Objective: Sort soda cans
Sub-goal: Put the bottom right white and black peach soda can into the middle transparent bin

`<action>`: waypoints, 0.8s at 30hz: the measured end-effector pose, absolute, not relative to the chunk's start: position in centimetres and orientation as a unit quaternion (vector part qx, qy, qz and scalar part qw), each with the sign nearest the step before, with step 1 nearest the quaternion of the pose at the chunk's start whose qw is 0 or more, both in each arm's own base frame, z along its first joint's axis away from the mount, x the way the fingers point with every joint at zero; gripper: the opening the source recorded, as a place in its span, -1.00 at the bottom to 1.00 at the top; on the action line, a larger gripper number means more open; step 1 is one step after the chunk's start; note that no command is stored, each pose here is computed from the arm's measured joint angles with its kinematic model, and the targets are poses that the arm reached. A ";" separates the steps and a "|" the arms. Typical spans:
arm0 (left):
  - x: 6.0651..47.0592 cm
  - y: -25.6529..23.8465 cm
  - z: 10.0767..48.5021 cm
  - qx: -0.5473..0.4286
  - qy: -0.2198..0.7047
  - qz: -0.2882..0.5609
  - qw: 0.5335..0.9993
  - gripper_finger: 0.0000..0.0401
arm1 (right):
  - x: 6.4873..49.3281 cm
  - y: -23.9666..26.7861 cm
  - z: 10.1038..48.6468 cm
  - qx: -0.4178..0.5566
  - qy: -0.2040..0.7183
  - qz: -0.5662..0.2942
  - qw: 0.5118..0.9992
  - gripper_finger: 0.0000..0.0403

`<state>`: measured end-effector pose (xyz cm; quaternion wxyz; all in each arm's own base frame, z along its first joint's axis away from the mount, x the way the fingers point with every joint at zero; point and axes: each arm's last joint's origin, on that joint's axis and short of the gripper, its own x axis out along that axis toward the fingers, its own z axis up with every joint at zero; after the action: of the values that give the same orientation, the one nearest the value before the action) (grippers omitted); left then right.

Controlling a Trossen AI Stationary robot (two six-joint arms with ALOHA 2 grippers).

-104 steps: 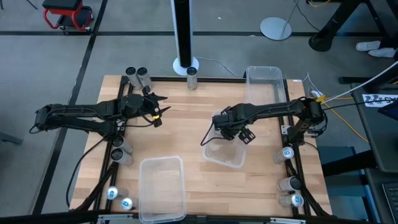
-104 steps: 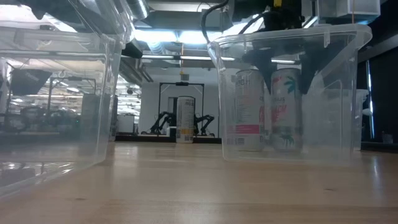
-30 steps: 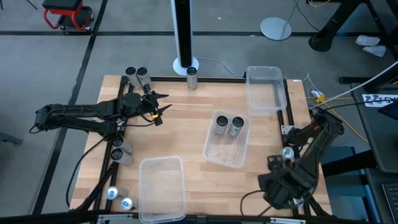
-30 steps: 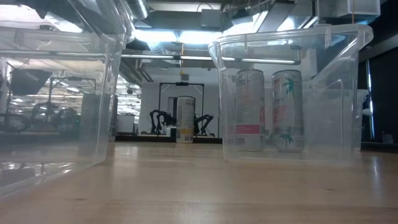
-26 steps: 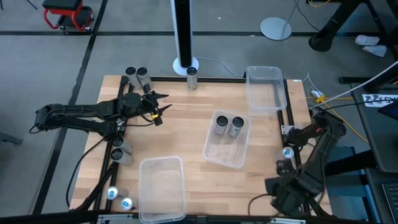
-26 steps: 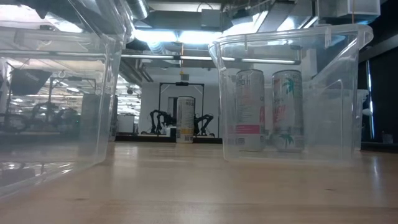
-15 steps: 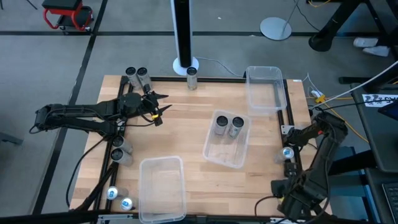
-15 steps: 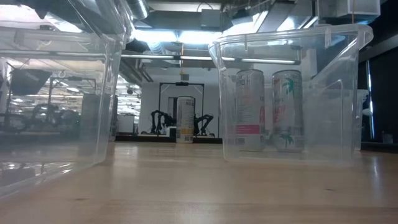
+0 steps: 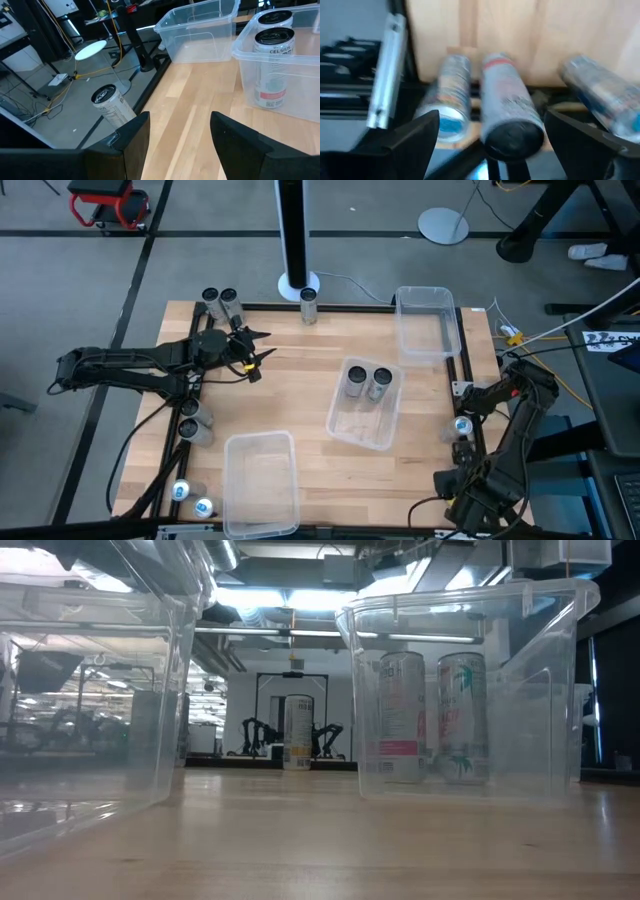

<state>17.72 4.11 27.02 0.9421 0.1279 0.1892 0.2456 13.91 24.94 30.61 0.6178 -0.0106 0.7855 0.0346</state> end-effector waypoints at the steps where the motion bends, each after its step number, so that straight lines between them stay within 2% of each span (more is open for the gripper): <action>1: 17.7 4.1 27.0 0.128 0.190 0.246 0.942 -0.01 | 13.9 24.9 30.6 -0.013 0.786 0.030 0.618 0.78; 12: 17.7 4.1 26.8 0.127 0.198 0.244 0.941 -0.01 | 13.6 24.6 28.1 -0.022 0.809 0.018 0.587 0.78; 16: 17.7 4.1 26.9 0.127 0.198 0.244 0.941 -0.01 | 13.5 24.3 28.0 -0.038 0.805 0.001 0.592 0.78; 21: 17.7 4.1 26.8 0.129 0.198 0.244 0.940 -0.01 | 13.0 24.1 27.0 -0.032 0.837 0.009 0.546 0.78; 24: 17.7 4.1 26.8 0.129 0.199 0.244 0.940 -0.01 | 12.9 23.9 26.4 -0.036 0.843 0.009 0.536 0.78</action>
<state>17.66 4.10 26.85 0.9404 0.1295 0.1987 0.2436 12.87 23.89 26.41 0.5362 -0.0364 0.8432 0.0095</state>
